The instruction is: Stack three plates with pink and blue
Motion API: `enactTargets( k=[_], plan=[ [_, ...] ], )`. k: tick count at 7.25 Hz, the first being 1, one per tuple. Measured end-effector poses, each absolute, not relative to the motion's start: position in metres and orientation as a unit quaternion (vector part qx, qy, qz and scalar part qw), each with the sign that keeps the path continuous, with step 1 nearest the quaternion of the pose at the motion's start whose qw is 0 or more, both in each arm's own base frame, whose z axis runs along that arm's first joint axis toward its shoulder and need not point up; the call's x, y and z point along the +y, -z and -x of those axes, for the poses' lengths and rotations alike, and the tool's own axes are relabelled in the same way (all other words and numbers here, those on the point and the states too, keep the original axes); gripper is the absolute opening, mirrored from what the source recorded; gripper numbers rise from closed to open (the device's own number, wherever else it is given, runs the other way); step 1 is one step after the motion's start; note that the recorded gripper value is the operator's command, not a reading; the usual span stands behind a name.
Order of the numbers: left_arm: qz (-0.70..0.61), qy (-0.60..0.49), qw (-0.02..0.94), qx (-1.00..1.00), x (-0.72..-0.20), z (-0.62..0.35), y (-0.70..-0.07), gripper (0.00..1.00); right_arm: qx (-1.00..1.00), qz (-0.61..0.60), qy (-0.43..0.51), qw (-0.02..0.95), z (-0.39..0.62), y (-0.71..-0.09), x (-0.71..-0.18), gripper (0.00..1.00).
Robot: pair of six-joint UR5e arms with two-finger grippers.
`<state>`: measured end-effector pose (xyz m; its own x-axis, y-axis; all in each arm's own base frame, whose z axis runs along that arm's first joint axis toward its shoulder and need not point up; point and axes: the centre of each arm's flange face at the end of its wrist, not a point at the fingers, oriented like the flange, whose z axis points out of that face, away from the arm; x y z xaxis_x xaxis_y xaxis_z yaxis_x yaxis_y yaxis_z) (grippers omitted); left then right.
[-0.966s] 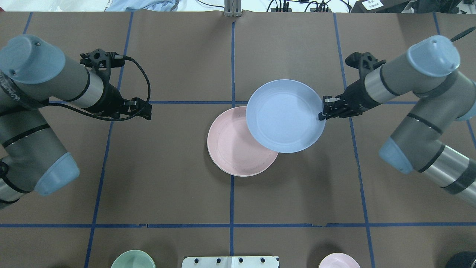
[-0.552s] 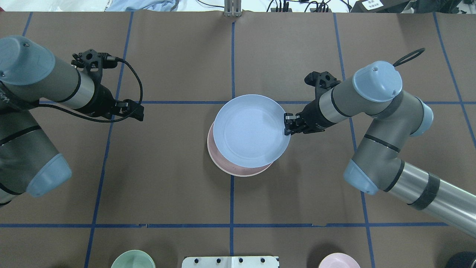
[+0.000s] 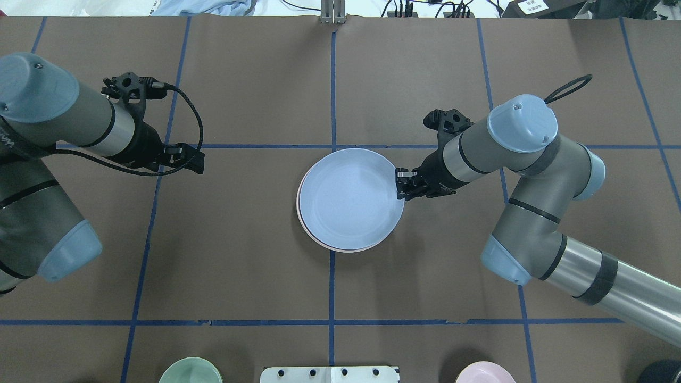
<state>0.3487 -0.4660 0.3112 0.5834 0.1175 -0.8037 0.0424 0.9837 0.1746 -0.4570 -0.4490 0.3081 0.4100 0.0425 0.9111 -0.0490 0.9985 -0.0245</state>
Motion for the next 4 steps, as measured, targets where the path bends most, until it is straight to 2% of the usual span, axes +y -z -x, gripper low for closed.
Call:
enactTargets(
  k=[2, 4],
  plan=[
    [-0.086, -0.021, 0.886, 0.455, -0.466, -0.349, -0.313, 1.00, -0.544, -0.006, -0.030, 0.839, 0.453, -0.307, -0.452, 1.00],
    [-0.091, -0.024, 0.887, 0.452, -0.466, -0.339, -0.318, 1.00, -0.531, -0.014, -0.059, 0.845, 0.415, -0.310, -0.477, 1.00]
  ],
)
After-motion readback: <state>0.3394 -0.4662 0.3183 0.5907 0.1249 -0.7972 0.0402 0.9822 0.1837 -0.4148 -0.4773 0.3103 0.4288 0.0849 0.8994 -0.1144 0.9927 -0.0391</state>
